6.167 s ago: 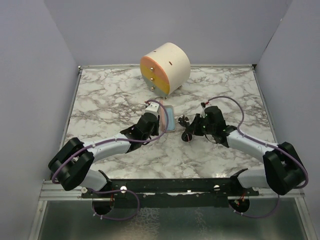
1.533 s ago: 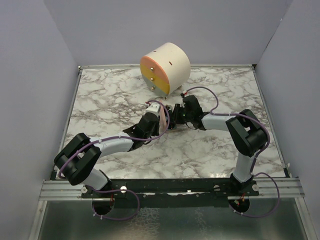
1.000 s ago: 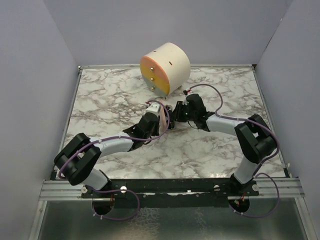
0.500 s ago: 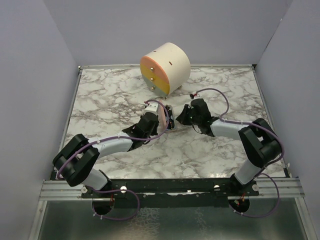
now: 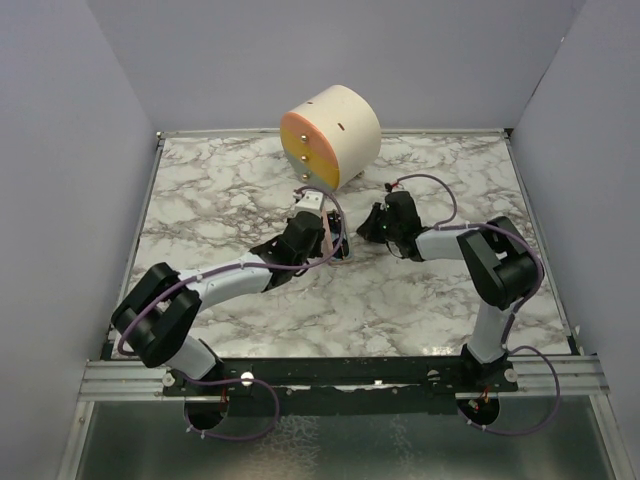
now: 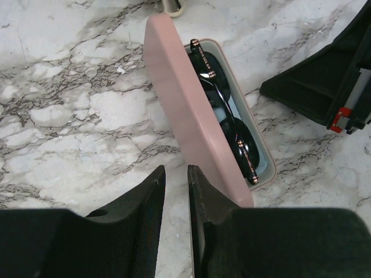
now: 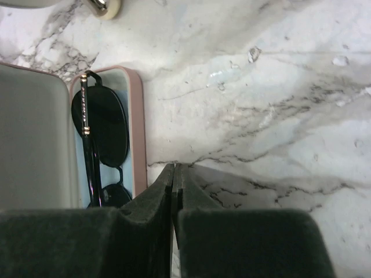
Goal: Organize the sunglasses
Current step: Close the sunglasses case at the center of the board.
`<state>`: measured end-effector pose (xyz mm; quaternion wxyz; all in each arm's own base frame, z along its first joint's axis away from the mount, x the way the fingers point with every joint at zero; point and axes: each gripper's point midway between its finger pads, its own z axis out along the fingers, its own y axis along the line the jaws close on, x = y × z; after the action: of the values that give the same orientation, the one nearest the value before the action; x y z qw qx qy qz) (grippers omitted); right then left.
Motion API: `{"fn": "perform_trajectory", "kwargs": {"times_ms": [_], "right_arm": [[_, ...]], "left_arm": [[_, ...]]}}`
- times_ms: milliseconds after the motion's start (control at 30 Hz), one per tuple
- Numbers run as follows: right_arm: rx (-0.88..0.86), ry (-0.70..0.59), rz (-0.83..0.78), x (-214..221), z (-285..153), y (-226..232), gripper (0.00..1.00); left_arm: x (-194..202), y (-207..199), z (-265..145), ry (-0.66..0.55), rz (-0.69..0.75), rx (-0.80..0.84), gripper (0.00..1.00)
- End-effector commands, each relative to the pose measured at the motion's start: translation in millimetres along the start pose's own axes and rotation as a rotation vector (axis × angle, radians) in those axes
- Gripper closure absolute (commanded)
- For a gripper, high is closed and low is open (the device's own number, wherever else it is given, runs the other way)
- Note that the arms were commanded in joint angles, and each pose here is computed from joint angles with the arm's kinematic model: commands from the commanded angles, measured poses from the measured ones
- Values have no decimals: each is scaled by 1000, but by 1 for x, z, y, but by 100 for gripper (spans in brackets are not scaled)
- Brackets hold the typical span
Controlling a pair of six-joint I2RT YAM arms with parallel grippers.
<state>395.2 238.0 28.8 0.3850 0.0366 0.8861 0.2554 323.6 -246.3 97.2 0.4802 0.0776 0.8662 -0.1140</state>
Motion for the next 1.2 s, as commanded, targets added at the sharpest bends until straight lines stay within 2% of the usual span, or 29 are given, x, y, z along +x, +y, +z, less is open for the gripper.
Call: {"fn": "perform_trajectory", "kwargs": {"times_ms": [0, 567, 900, 1033, 1167], "right_arm": [[-77, -1, -2, -2, 15, 5, 99], [-158, 83, -27, 19, 23, 14, 99], [-173, 103, -54, 28, 25, 25, 99], [-162, 106, -60, 30, 25, 25, 99], [-158, 103, -63, 29, 25, 25, 99]], "left_arm": [[-18, -5, 7, -28, 11, -10, 75], [-10, -23, 20, -1, 21, 30, 76], [-19, -27, 18, -15, 25, 35, 76], [-18, -24, 16, -7, 17, 19, 81], [-25, -19, 7, -8, -2, -12, 80]]}}
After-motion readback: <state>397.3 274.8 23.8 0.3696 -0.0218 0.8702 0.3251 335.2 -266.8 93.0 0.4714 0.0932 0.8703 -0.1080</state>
